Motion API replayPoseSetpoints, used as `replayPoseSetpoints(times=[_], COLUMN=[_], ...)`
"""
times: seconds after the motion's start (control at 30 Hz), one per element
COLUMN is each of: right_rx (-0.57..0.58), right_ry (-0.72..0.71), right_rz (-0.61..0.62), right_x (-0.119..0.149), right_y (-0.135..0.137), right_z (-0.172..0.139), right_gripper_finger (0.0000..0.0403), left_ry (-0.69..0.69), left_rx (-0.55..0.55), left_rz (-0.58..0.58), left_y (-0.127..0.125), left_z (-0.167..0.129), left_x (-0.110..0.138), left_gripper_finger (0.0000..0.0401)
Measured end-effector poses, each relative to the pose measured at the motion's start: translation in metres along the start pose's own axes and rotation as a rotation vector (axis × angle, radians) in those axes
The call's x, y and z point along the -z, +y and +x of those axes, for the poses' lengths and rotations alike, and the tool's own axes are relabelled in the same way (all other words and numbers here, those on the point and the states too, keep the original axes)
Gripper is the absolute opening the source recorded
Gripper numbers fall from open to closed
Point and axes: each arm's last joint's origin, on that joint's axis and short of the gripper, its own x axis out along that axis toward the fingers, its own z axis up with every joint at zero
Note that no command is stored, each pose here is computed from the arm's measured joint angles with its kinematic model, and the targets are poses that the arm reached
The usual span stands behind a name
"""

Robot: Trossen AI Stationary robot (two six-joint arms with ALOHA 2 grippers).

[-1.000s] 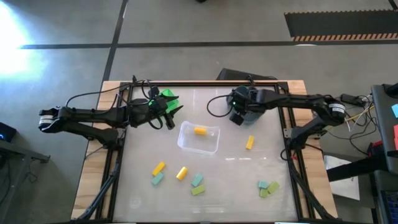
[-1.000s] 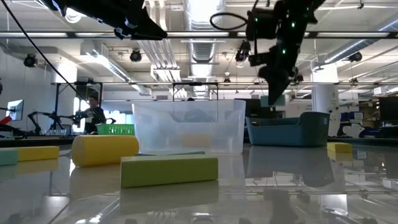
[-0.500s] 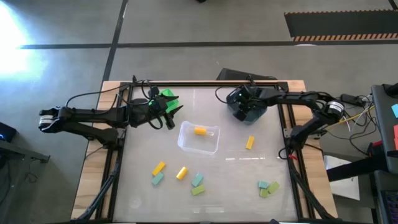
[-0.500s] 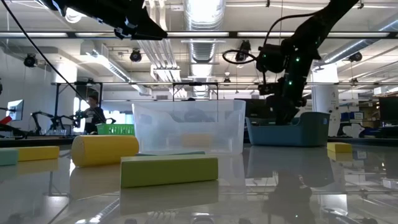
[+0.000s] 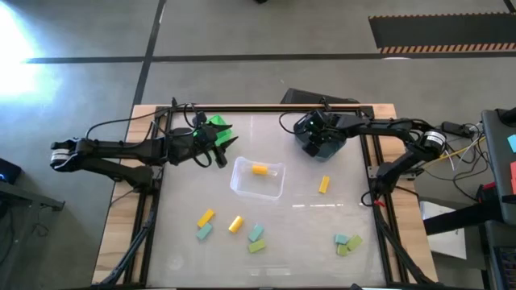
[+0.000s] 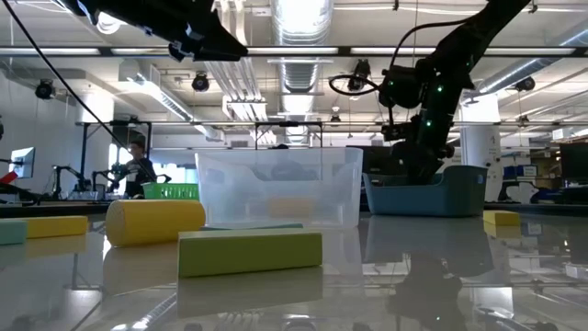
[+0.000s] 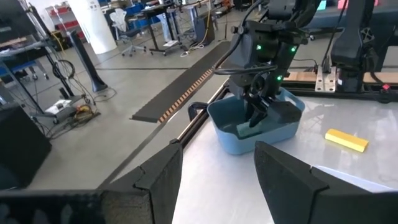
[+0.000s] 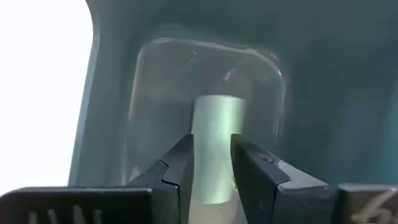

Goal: Sort & place blocks by color
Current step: Put the blue block into the blue bin, then put the yellow block into the transparent bin

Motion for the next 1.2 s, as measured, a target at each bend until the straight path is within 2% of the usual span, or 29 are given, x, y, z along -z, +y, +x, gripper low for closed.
replayPoseSetpoints(times=[0.3, 0.6, 0.7, 0.8, 0.9, 1.2], right_rx=[-0.002, -0.054, -0.096, -0.150, -0.172, -0.144], right_ry=[-0.028, -0.226, -0.302, -0.369, -0.446, -0.575], right_rz=[0.011, 0.010, 0.003, -0.023, -0.048, -0.153], right_x=[-0.001, -0.002, 0.002, 0.007, 0.013, 0.040], right_y=[-0.001, 0.010, 0.019, 0.032, 0.049, 0.098], right_z=[-0.007, -0.061, -0.082, -0.102, -0.119, -0.149], right_gripper_finger=[0.0146, 0.0136, 0.0127, 0.0117, 0.0109, 0.0090], left_ry=[-0.012, 0.037, 0.110, 0.207, 0.360, 0.839], left_rx=[0.094, 0.275, 0.310, 0.287, 0.260, 0.204], left_rz=[-0.064, -0.189, -0.262, -0.366, -0.428, -0.487], left_y=[-0.019, -0.054, -0.063, -0.070, -0.080, -0.132], left_z=[-0.008, -0.030, -0.038, -0.043, -0.045, -0.040], left_x=[-0.002, 0.000, 0.004, 0.007, 0.015, 0.027], left_gripper_finger=[0.0183, 0.0183, 0.0183, 0.0182, 0.0182, 0.0143])
